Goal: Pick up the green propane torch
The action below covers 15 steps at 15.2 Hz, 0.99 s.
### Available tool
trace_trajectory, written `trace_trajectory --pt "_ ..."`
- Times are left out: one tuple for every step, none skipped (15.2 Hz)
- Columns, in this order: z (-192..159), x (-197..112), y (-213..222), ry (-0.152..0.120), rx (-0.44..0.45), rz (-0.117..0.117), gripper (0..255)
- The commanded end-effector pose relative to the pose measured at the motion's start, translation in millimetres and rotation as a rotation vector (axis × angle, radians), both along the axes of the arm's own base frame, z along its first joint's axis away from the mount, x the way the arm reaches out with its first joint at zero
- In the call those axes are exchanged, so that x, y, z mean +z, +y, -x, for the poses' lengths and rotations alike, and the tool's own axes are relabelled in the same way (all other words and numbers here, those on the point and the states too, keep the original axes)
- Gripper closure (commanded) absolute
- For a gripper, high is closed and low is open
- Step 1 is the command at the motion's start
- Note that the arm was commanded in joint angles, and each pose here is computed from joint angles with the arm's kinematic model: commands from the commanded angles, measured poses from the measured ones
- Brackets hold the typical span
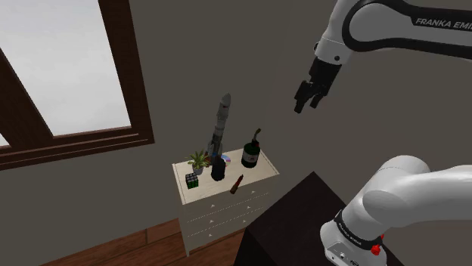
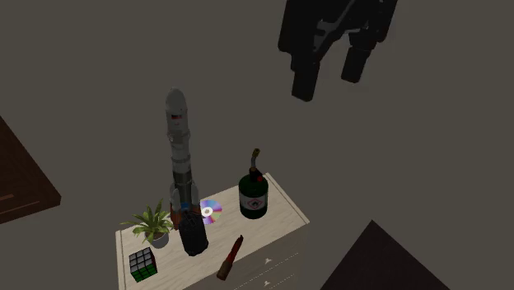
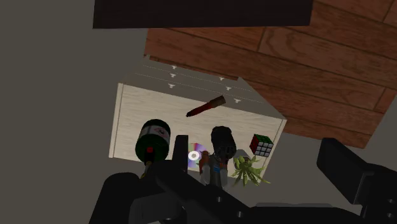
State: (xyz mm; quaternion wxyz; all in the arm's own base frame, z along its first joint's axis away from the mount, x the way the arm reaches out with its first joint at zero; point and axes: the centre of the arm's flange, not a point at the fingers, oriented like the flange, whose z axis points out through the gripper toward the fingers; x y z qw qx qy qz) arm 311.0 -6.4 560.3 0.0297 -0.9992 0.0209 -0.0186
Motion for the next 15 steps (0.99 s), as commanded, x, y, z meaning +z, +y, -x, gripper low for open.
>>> trace_trajectory --pt "0.0 0.0 0.0 0.000 0.000 0.000 0" --pt "-4.5 -11.5 -2.8 -0.008 -0.003 0.002 0" --pt "-9.0 -23.0 -5.7 -0.016 -0.006 0.004 0" --pt "-13.7 -34.4 -8.6 -0.024 -0.009 0.006 0" --pt "-18.4 -45.8 -11.5 -0.032 -0.012 0.008 0" --pt "-23.2 -57.1 -14.5 -0.040 -0.015 0.010 0" --pt "-28.1 -68.4 -17.5 -0.048 -0.019 0.011 0" --pt "-33.0 -79.6 -20.6 -0.056 -0.022 0.013 0" --pt "-38.1 -90.8 -23.7 -0.064 -0.025 0.015 0" --pt "-43.2 -102.0 -26.8 -0.071 -0.028 0.017 0" --pt "-48.4 -113.1 -30.0 -0.079 -0.031 0.019 0" --pt "-53.7 -124.1 -33.2 -0.087 -0.034 0.021 0" --pt "-59.0 -135.1 -36.4 -0.095 -0.037 0.023 0" --pt "-64.5 -146.1 -39.7 -0.103 -0.040 0.025 0" --pt "-70.0 -157.0 -43.0 -0.111 -0.043 0.027 0"
